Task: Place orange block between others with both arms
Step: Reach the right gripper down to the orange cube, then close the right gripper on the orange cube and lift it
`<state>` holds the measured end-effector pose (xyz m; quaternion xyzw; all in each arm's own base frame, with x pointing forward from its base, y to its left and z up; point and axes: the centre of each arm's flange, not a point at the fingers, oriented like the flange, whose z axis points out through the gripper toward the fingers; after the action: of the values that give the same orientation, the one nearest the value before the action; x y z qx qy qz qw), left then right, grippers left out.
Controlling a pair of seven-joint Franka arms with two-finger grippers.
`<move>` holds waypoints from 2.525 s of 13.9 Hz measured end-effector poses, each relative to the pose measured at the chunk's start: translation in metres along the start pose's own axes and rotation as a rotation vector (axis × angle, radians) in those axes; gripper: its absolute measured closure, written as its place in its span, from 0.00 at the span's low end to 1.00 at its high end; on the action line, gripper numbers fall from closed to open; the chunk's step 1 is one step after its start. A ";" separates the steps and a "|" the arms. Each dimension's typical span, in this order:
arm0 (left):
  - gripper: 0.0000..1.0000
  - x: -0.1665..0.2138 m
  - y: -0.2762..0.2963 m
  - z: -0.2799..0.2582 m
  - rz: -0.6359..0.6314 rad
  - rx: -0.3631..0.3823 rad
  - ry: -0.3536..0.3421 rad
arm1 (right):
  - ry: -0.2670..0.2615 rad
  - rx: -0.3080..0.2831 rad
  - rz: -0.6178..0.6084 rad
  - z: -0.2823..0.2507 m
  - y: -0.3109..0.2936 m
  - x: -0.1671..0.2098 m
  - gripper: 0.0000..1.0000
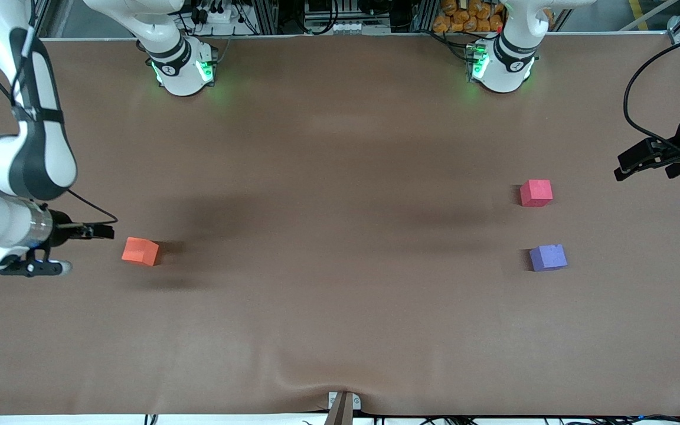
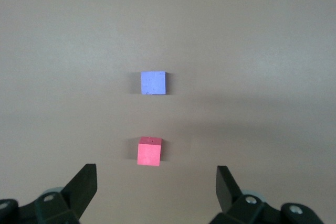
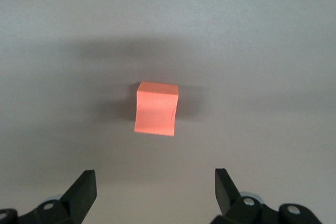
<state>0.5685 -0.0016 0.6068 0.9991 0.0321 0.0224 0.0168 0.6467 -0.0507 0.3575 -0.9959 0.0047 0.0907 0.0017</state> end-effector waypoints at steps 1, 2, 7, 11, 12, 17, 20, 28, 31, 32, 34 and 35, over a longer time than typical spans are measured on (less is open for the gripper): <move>0.00 0.000 0.000 0.000 -0.001 0.000 -0.001 | -0.001 -0.001 -0.002 0.010 -0.001 0.004 0.00; 0.00 0.000 0.000 0.001 -0.001 0.000 -0.001 | 0.006 -0.004 -0.006 0.019 -0.003 0.008 0.00; 0.00 0.000 0.000 0.001 -0.001 0.000 -0.003 | 0.028 -0.008 -0.007 0.060 -0.004 0.012 0.00; 0.00 0.001 0.000 0.004 -0.001 0.001 -0.008 | 0.055 -0.013 -0.006 0.075 -0.003 0.019 0.00; 0.00 0.002 0.000 0.004 -0.001 0.001 -0.008 | 0.055 -0.014 -0.005 0.082 -0.002 0.020 0.00; 0.00 0.002 0.000 0.004 0.000 0.001 -0.008 | 0.027 -0.008 0.010 0.109 -0.002 0.023 0.00; 0.00 0.002 0.000 0.005 0.001 0.001 -0.009 | 0.004 0.015 0.025 0.123 -0.003 0.020 0.00; 0.00 0.003 0.000 0.007 0.001 0.001 -0.012 | -0.034 0.019 0.030 0.152 -0.003 0.021 0.00; 0.00 0.003 0.000 0.007 0.001 0.001 -0.013 | -0.036 0.018 0.029 0.161 -0.004 0.022 0.00; 0.00 0.003 0.000 0.007 0.001 0.001 -0.013 | -0.034 0.018 0.030 0.163 -0.004 0.022 0.00; 0.00 0.003 0.000 0.007 0.001 0.001 -0.013 | -0.029 0.017 0.030 0.164 -0.003 0.024 0.19; 0.00 0.003 0.000 0.007 0.002 0.001 -0.013 | -0.026 0.017 0.029 0.164 -0.003 0.024 0.31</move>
<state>0.5715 -0.0016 0.5999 0.9993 0.0312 0.0159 0.0163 0.6408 -0.0468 0.1920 -0.9944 0.0200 0.1035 0.0086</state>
